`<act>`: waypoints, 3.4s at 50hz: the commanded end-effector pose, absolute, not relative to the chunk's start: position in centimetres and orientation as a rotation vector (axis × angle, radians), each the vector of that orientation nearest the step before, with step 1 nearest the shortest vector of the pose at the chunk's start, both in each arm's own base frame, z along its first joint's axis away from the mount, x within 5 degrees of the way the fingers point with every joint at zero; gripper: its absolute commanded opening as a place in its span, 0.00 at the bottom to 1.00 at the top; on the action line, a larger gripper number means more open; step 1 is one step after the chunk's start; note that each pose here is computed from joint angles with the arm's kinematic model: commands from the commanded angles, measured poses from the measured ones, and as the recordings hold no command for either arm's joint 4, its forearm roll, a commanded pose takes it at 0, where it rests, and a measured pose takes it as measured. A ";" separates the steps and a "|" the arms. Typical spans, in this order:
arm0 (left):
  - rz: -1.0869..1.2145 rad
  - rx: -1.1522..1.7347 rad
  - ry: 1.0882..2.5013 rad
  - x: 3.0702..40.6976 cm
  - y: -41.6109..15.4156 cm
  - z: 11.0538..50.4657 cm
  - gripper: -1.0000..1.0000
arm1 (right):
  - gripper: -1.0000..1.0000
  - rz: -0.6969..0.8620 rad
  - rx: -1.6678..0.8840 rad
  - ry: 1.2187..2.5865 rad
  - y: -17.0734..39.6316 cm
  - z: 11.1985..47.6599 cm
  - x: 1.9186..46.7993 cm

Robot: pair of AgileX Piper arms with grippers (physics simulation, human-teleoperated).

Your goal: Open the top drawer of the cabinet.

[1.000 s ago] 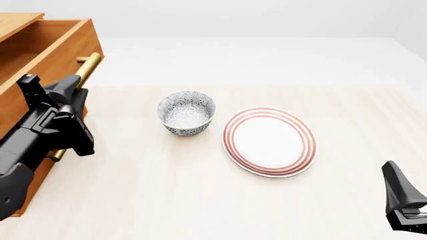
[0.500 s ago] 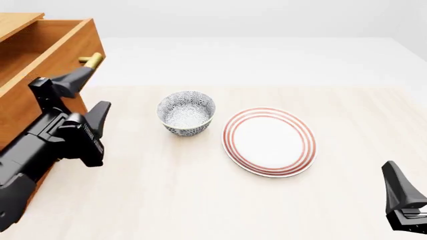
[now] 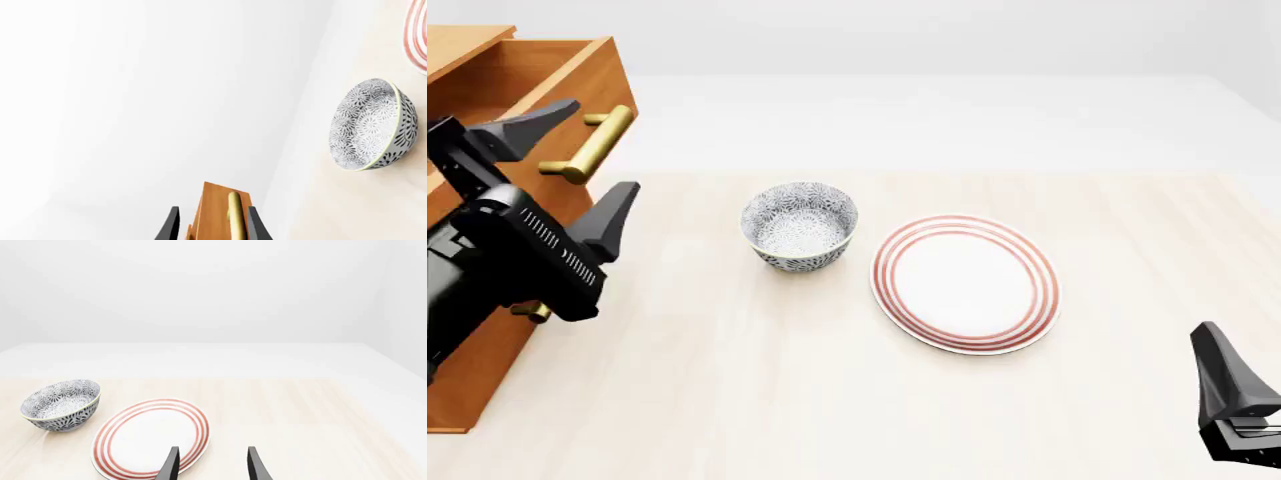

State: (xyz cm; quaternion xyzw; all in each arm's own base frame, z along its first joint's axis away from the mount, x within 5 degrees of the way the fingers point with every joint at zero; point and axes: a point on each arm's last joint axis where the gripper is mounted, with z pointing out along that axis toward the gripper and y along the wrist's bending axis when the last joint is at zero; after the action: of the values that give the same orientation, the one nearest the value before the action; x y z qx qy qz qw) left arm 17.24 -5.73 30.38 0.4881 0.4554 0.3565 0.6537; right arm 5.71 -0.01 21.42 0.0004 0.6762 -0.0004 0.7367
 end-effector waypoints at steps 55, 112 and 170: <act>0.242 0.281 1.546 15.4 -0.4 40.5 1.00 | 1.00 -0.001 0.001 1.485 0.0 21.4 5.7; -0.039 0.089 1.971 17.7 -1.3 45.1 1.00 | 1.00 -0.001 0.001 1.485 0.0 21.4 5.7; -0.051 0.016 2.106 18.8 -0.9 42.8 1.00 | 1.00 -0.001 0.001 1.485 0.0 21.4 5.7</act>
State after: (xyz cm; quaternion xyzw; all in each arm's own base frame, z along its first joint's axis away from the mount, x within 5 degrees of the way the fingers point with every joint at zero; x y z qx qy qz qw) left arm 18.25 -0.91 43.60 0.0131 0.8663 -0.0173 0.4990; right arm 5.71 -0.01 21.43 0.0003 0.6762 -0.0003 0.7367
